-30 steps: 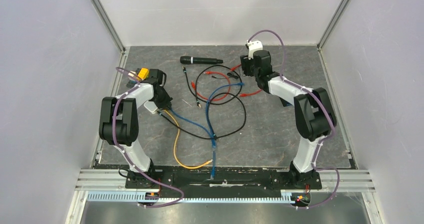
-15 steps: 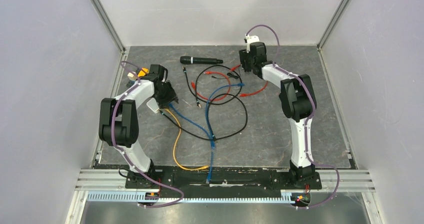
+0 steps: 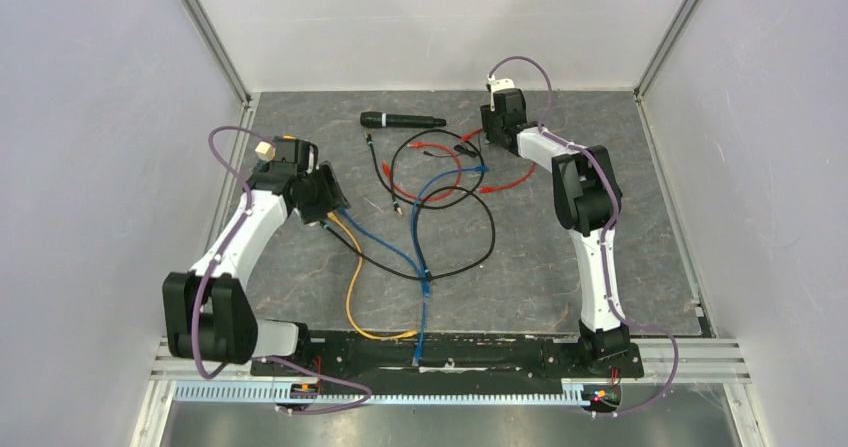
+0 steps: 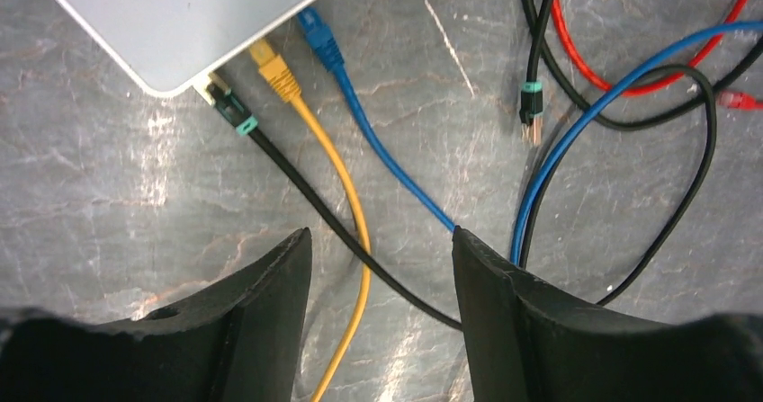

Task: Insert the plug into the switch port
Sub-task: Pick up the connector from the center of the board.

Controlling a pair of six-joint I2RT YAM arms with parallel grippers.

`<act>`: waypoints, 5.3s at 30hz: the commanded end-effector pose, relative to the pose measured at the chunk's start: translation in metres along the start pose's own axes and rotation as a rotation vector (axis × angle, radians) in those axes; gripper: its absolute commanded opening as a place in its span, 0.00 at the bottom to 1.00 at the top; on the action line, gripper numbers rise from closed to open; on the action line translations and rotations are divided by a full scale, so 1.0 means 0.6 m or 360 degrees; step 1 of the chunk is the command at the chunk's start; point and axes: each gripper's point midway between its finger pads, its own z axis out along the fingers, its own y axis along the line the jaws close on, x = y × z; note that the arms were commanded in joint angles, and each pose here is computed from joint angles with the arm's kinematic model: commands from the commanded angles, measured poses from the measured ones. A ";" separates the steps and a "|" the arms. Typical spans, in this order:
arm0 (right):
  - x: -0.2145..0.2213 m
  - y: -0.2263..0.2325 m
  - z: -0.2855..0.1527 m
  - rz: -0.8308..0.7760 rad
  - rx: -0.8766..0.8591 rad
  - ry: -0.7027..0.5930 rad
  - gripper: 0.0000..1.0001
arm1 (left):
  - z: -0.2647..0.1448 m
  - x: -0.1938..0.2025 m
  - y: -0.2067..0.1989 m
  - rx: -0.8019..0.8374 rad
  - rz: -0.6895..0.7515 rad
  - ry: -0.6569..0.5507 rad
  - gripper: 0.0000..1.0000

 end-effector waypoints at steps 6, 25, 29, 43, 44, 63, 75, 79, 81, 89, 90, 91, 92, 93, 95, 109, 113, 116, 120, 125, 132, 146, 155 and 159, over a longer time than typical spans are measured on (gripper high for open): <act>-0.094 -0.004 -0.061 0.0053 -0.0049 -0.0180 0.18 | -0.043 0.026 0.031 -0.0043 0.0161 -0.0091 0.70; -0.261 -0.020 -0.473 -0.0188 -0.0122 -0.0635 0.13 | -0.054 0.032 0.019 0.0060 0.0220 -0.0140 0.70; -0.255 0.056 -0.517 -0.0226 -0.0310 -0.0619 0.14 | -0.058 0.029 0.022 0.0045 0.0218 -0.0162 0.70; 0.169 0.119 -0.446 0.0113 -0.0547 -0.0061 0.19 | -0.068 0.033 0.030 -0.0004 0.0221 -0.0195 0.70; 0.198 0.108 -0.439 0.0092 -0.0491 0.0013 0.20 | -0.068 0.033 0.030 -0.0004 0.0223 -0.0197 0.70; 0.202 0.131 -0.504 -0.0366 -0.0737 -0.0047 0.53 | -0.067 0.039 0.022 0.0033 0.0242 -0.0184 0.70; 0.257 0.292 -0.543 -0.0794 -0.1366 -0.0367 0.36 | -0.068 0.042 0.014 0.0067 0.0253 -0.0179 0.69; 0.283 0.325 -0.535 -0.0985 -0.1375 -0.0364 0.34 | -0.069 0.042 0.011 0.0077 0.0256 -0.0183 0.69; 0.296 0.337 -0.531 -0.1062 -0.1365 -0.0354 0.33 | -0.069 0.041 0.010 0.0081 0.0257 -0.0184 0.69; 0.326 0.370 -0.539 -0.1202 -0.1427 -0.0341 0.32 | -0.068 0.043 0.010 0.0081 0.0263 -0.0182 0.69; 0.329 0.372 -0.540 -0.1206 -0.1440 -0.0343 0.32 | -0.068 0.044 0.009 0.0081 0.0266 -0.0179 0.69; 0.331 0.373 -0.541 -0.1213 -0.1447 -0.0344 0.32 | -0.068 0.043 0.009 0.0082 0.0265 -0.0180 0.69; 0.333 0.374 -0.540 -0.1219 -0.1448 -0.0337 0.32 | -0.068 0.043 0.009 0.0083 0.0265 -0.0179 0.69; 0.335 0.375 -0.540 -0.1221 -0.1451 -0.0332 0.32 | -0.067 0.043 0.009 0.0080 0.0265 -0.0180 0.69; 0.335 0.378 -0.539 -0.1221 -0.1461 -0.0330 0.32 | -0.067 0.042 0.009 0.0081 0.0264 -0.0182 0.69; 0.358 0.385 -0.521 -0.1369 -0.1408 -0.0287 0.22 | -0.071 0.042 0.006 0.0098 0.0264 -0.0198 0.69; 0.370 0.381 -0.523 -0.1443 -0.1364 -0.0277 0.10 | -0.069 0.044 0.002 0.0117 0.0256 -0.0180 0.69; 0.365 0.377 -0.525 -0.1411 -0.1340 -0.0309 0.00 | -0.070 0.056 -0.017 0.0225 0.0241 -0.0123 0.68; 0.321 0.376 -0.532 -0.1306 -0.1265 -0.0486 0.00 | -0.074 0.091 -0.078 0.0596 0.0192 0.0017 0.66; 0.256 0.395 -0.550 -0.1192 -0.1290 -0.0669 0.00 | -0.072 0.130 -0.144 0.0969 0.0156 0.0174 0.66; 0.204 0.419 -0.575 -0.1049 -0.1372 -0.0810 0.00 | -0.049 0.167 -0.186 0.1096 0.0181 0.0318 0.67; 0.215 0.357 -0.498 -0.0903 -0.1027 -0.0555 0.28 | -0.002 0.182 -0.140 0.0681 0.0175 0.0249 0.63; 0.225 0.357 -0.440 -0.0806 -0.0953 -0.0228 0.21 | -0.021 0.146 -0.104 0.0461 0.0175 0.0077 0.63; 0.243 0.365 -0.432 -0.0810 -0.0977 -0.0131 0.21 | -0.021 0.152 -0.097 0.0451 0.0161 0.0082 0.64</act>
